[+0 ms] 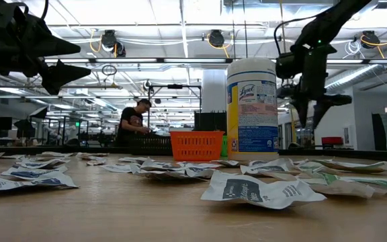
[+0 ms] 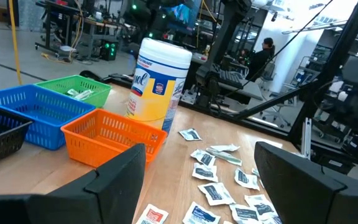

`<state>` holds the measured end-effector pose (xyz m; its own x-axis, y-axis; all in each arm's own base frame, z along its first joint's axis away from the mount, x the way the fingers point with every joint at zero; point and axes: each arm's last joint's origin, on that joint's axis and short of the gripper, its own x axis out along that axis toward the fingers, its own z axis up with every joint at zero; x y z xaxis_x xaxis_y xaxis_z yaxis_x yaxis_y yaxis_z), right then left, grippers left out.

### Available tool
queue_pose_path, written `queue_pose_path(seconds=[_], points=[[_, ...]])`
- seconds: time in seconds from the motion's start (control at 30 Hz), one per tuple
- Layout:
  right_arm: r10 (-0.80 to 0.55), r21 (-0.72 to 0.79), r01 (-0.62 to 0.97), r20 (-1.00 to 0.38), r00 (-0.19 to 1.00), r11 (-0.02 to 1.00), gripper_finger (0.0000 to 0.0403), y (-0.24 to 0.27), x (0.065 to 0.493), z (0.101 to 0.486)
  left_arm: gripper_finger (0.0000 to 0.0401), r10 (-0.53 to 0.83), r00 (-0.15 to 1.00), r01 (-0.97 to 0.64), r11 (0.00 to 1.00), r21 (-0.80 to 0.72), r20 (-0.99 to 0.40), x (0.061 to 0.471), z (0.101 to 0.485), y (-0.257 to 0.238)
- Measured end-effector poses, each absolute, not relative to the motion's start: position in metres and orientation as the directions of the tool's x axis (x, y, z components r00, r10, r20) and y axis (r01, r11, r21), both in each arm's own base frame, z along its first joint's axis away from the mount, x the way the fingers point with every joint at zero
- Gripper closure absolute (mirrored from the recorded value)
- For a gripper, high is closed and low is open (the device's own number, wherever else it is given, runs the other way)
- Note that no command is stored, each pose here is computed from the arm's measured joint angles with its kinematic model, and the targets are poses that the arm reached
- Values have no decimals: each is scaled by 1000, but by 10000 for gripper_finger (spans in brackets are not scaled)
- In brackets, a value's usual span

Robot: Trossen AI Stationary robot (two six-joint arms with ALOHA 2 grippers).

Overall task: Pick & Place First Aid Supplies
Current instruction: Put the green bandage pack into the green bin

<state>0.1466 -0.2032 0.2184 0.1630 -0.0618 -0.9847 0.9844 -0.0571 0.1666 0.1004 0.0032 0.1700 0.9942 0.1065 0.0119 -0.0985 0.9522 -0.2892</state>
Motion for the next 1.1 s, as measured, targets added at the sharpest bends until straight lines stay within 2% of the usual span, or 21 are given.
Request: queue_pose_path(seconds=[0.13,0.6,1.1], points=[[-34,117,990,-993,114,-83,284,-186,147,209,95,107,994,-99,952,-289,12,100,170,3],[4,101,993,-995,102,-56,284,-90,163,192,95,107,994,-99,952,-289,12,100,170,3],[60,94,980,-995,84,174,284,11,182,193,95,106,994,-98,952,-289,12,100,170,3]])
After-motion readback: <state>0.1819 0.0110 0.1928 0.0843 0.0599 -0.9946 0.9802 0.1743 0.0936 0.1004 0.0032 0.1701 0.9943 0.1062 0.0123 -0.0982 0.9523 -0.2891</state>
